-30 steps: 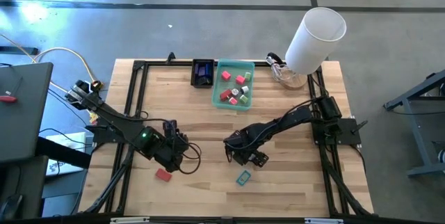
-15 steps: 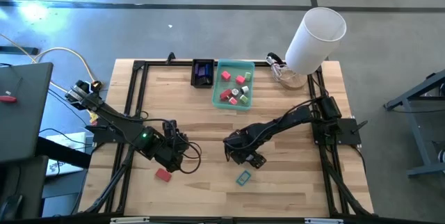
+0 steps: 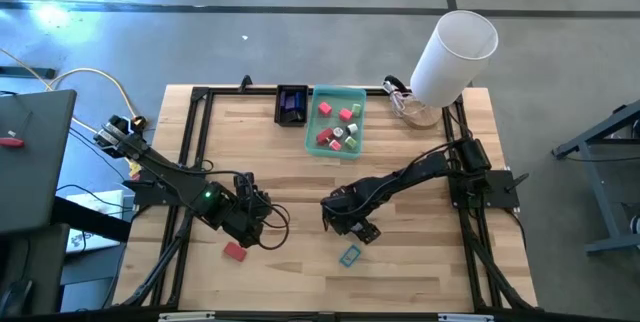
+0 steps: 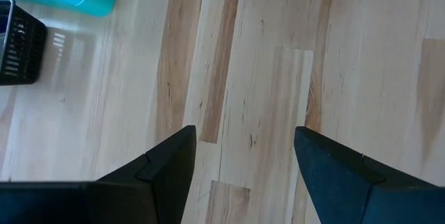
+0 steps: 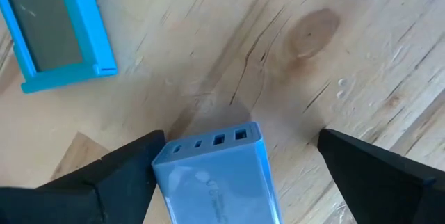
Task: Pick & Place Office items
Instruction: Put the light purple charger adapter into the green bin
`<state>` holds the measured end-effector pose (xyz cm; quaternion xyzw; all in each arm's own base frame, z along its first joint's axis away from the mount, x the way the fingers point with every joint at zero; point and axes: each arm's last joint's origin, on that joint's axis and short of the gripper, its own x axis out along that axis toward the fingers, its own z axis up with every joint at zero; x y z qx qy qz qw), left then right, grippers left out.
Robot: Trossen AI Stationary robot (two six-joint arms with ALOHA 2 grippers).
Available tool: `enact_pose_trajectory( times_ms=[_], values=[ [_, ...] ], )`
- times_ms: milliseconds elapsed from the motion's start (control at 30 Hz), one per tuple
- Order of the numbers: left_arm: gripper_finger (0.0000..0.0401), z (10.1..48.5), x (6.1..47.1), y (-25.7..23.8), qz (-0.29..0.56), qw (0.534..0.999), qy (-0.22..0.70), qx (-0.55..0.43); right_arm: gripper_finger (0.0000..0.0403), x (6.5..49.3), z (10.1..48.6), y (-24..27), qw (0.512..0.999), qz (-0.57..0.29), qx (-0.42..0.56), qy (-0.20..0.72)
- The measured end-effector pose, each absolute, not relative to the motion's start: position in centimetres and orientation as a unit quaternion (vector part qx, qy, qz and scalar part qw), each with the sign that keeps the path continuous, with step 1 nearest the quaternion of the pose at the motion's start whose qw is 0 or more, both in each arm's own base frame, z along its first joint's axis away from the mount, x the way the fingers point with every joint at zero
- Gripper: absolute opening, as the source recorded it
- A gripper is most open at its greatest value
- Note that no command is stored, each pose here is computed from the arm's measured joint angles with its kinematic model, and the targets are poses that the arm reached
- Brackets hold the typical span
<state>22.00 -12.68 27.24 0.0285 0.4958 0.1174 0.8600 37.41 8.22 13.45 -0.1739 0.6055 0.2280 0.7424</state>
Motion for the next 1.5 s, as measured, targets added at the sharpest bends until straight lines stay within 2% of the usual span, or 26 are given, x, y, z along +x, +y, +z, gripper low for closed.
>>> enact_pose_trajectory(
  times_ms=[400, 667, 1500],
  values=[
    [0.0233, 27.2, 21.7, -12.5, 0.121, 0.853, 0.507, 0.038, 0.0375, 37.5, 13.4, 8.2, 0.743, 0.231, -0.198, 0.597],
    [0.0233, 27.2, 21.8, -12.5, 0.123, 0.853, 0.505, 0.040, 0.0376, 37.6, 13.5, 8.2, 0.737, 0.262, -0.218, 0.584],
    [0.0233, 27.2, 21.8, -12.5, 0.129, 0.855, 0.501, 0.044, 0.0375, 36.3, 13.3, 7.7, 0.687, 0.237, -0.235, 0.645]
  ],
)
